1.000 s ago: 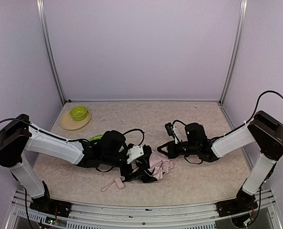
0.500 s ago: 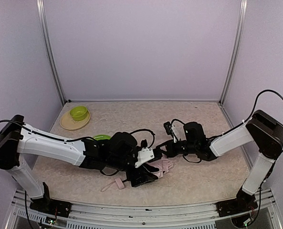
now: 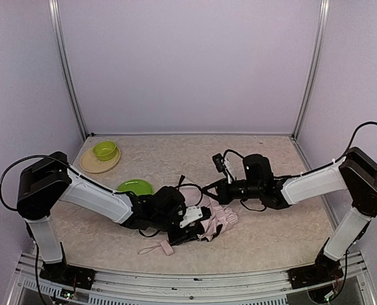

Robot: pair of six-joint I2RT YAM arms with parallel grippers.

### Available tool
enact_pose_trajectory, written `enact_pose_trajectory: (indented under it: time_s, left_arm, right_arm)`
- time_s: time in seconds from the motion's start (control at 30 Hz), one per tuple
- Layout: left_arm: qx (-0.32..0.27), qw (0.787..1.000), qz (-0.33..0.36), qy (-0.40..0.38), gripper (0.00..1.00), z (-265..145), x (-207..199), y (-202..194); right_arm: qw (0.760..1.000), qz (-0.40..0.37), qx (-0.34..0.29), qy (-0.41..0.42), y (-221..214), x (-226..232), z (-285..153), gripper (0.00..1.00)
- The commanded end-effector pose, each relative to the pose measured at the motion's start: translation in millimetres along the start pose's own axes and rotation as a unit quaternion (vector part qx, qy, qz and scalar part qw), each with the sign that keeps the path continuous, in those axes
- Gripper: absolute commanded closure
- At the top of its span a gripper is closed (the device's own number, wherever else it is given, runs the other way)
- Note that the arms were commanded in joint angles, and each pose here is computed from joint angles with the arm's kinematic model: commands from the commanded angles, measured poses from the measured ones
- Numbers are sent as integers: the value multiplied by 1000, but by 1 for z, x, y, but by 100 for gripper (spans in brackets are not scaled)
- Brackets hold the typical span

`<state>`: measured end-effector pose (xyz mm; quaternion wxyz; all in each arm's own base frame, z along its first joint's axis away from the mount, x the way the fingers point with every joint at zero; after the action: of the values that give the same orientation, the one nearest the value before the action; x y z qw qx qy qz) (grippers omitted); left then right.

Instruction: Put away the umbrella

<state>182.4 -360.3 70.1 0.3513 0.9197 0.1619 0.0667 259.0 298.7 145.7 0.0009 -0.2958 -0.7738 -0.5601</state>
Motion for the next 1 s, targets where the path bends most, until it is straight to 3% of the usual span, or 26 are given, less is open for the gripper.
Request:
enact_pose_trajectory:
  time_s: [0.0, 0.17, 0.23, 0.5, 0.63, 0.77, 0.97]
  left_arm:
    - [57, 994, 35, -81, 56, 15, -24, -44]
    - [11, 990, 94, -103, 80, 6, -41, -40]
    - [13, 987, 121, -104, 100, 9, -46, -40]
    - [24, 968, 199, -153, 100, 15, -64, -41]
    - [21, 963, 216, -159, 100, 8, -66, -45]
    - [10, 968, 201, -148, 100, 7, -61, -44]
    - [-50, 985, 131, -102, 74, -4, -40, -36]
  right_arm:
    - [996, -38, -70, 36, 56, 28, -13, 100]
    - [991, -49, -115, 38, 88, 35, -17, 100]
    - [991, -52, -119, 41, 94, 33, -12, 100]
    - [994, -51, -97, 11, 88, -2, 26, 100]
    - [998, -22, -51, -42, 57, -49, 38, 100]
    - [998, -5, 30, -52, 6, -65, 58, 100]
    - [994, 44, 80, -61, -60, -66, 52, 100]
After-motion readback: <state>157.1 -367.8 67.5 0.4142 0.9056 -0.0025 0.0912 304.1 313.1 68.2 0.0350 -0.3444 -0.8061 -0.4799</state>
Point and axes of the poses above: each gripper's point midway between its finger pads, its own z axis out along the fingers, its own x axis along the line the jaws close on, y = z × x, the point moved 7 cm from there along -z, back along the fingers, and after that the axes turned 10 degrees about -z, right-handed, at the moved point
